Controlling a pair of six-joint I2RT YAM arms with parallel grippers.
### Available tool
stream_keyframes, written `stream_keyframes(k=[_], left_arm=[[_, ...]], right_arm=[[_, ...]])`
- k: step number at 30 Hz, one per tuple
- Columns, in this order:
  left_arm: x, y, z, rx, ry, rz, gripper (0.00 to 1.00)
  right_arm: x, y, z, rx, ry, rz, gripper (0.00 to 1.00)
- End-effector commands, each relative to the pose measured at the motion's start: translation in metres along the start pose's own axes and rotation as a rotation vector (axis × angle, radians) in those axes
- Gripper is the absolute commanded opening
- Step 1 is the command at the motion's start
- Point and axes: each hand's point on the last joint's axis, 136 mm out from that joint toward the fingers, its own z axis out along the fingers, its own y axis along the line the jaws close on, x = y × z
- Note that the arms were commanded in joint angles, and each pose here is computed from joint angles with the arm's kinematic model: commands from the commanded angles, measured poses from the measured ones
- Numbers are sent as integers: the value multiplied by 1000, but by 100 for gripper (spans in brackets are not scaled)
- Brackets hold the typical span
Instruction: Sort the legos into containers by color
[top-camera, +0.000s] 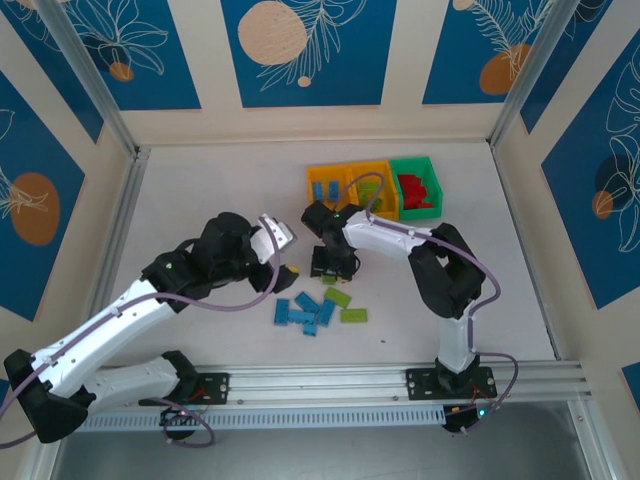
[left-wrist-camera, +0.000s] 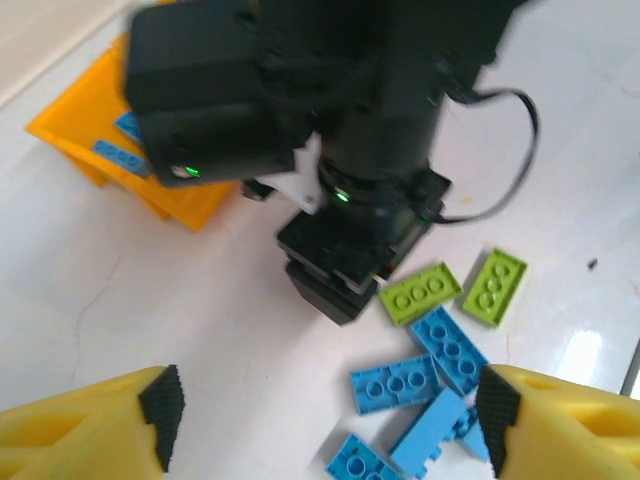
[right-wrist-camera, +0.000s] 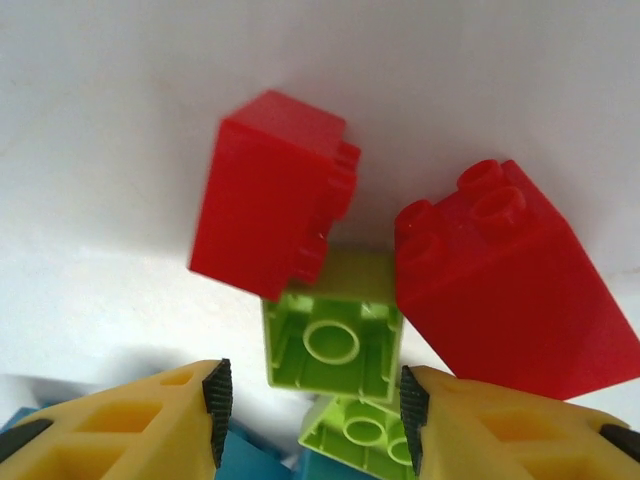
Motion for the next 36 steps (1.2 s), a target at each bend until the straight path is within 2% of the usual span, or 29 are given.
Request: stream_keyframes(k=[1, 6, 11, 14, 17, 20, 25, 27, 31, 34, 36], left_arm=[[23, -20, 2, 107, 67, 97, 83], [27, -20, 1, 103, 61, 116, 86], [23, -19, 2, 100, 39, 125, 86], [22, -19, 5, 98, 40, 128, 86], [19, -18, 7, 98, 34, 128, 86], [17, -18, 6, 97, 26, 130, 86], [5, -25, -4, 123, -58, 130, 86], [-7, -29, -8, 140, -130, 121, 87], [-29, -27, -10, 133, -244, 72, 89], [-41, -10, -4, 50, -290, -31, 93], [-42, 11, 2, -49, -281, -127, 97]], right_arm=[[-8, -4, 26, 54, -5, -22, 51], [-12, -10, 26, 90, -28, -39, 44], [-2, -20, 25, 176, -43, -101, 52], [1, -22, 28, 174, -42, -112, 52], [-2, -22, 27, 165, -44, -107, 43], [-5, -21, 20, 148, -69, -105, 30], [-13, -20, -28, 70, -191, -99, 15], [-27, -25, -59, 27, -282, -85, 9], [-81, -49, -108, -25, -462, -39, 9], [-137, -76, -124, -24, -546, 1, 9], [-173, -92, -122, -14, -557, 28, 9]])
